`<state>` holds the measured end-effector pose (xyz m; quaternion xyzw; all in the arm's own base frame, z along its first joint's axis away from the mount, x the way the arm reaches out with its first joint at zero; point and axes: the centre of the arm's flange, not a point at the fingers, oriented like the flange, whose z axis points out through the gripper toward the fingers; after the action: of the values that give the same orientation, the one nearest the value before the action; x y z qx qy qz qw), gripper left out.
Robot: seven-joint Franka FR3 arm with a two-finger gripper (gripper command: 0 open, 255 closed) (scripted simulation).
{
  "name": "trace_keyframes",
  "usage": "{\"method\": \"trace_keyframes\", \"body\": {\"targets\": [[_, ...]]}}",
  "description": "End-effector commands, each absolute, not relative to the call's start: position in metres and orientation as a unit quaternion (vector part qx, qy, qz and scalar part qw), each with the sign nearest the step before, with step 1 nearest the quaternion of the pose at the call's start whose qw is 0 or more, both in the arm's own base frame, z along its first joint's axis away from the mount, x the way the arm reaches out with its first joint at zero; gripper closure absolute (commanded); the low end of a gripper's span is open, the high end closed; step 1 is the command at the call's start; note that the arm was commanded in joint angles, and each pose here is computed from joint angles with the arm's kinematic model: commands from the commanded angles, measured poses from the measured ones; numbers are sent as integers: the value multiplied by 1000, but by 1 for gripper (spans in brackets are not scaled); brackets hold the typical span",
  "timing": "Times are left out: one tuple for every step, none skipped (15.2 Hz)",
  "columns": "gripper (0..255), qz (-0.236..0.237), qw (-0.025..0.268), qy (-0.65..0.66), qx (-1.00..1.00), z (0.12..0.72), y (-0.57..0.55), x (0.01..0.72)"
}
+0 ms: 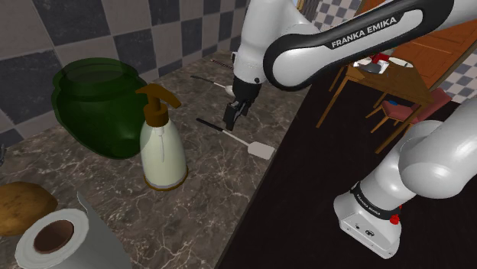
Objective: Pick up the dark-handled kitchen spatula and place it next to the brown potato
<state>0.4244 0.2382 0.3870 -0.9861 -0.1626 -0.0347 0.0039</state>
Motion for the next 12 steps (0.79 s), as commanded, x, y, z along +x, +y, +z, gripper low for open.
{"method": "trace_keyframes", "body": {"targets": [[0,-33,6,-167,-985,373,245,426],[0,-33,6,-167,-985,368,245,426],[0,-33,6,-167,-985,363,246,426],[0,-33,6,-167,-985,357,246,427],[0,-33,6,-167,-985,352,246,427],[0,-33,6,-167,-985,347,246,427],[0,-33,6,-167,-985,342,246,428],[0,-33,6,-167,-985,338,246,428],[0,-33,6,-167,-985,338,246,428],[0,-33,6,-167,-985,338,246,428],[0,-33,6,-167,-985,338,246,428],[0,-33,6,-167,-985,338,246,428]]}}
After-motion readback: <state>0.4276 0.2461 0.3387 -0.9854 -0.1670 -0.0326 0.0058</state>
